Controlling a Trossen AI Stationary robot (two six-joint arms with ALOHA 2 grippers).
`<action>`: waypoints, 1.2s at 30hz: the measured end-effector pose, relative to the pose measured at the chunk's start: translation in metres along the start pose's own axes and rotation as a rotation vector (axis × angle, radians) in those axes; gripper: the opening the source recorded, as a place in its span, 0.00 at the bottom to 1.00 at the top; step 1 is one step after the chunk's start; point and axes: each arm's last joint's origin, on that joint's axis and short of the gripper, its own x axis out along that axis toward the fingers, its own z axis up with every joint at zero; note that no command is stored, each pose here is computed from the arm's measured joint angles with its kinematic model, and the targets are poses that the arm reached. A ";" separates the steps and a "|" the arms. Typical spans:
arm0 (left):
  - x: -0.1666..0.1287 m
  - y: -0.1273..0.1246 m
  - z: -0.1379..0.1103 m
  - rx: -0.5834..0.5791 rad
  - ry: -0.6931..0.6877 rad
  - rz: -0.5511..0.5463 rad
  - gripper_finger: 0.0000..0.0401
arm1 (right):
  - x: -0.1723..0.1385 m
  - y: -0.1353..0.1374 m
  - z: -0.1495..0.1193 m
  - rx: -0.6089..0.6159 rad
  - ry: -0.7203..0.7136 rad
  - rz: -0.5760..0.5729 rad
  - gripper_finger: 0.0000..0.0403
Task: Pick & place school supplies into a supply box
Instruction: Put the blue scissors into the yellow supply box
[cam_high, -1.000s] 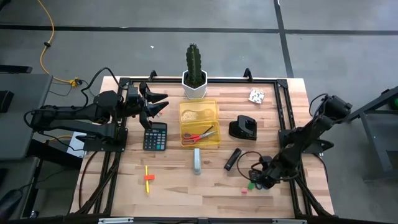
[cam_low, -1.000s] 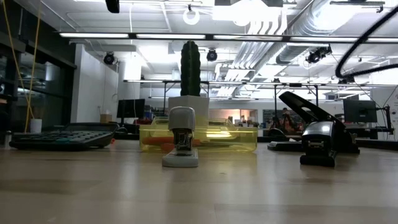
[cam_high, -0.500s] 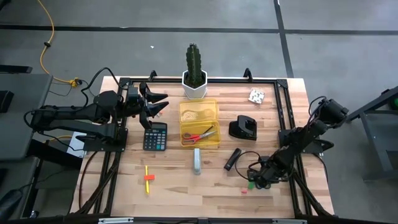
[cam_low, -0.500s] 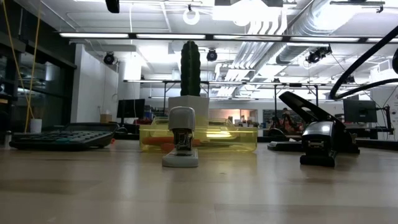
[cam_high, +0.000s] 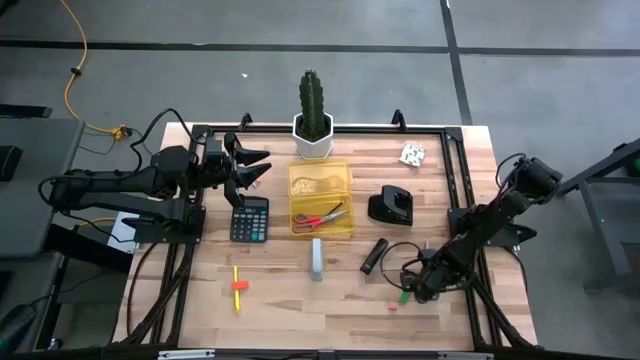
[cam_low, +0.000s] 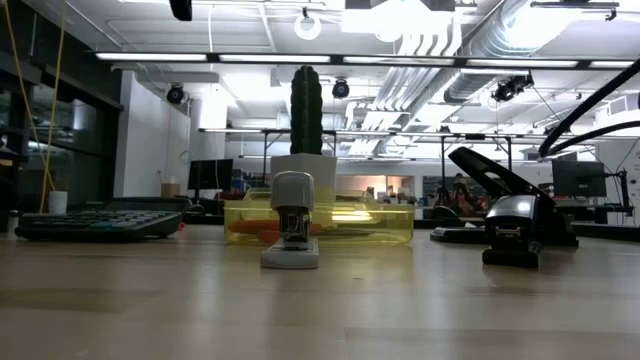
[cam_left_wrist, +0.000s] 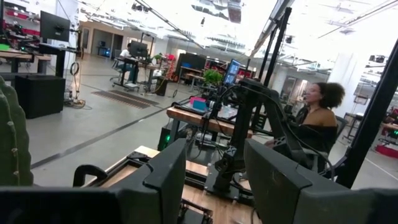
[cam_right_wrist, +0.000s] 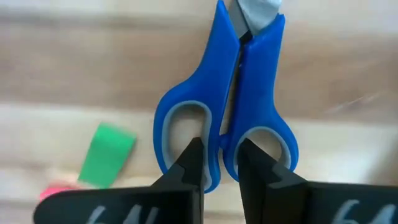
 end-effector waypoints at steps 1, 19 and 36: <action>0.000 0.000 0.000 0.000 -0.001 0.000 0.37 | -0.003 -0.003 0.001 -0.004 -0.007 -0.002 0.08; 0.000 0.000 0.000 -0.001 -0.004 -0.003 0.37 | -0.101 -0.037 0.001 -0.336 0.094 0.543 0.08; 0.000 0.003 0.001 -0.004 -0.025 0.103 0.37 | -0.176 -0.014 0.026 -0.695 -0.661 1.232 0.08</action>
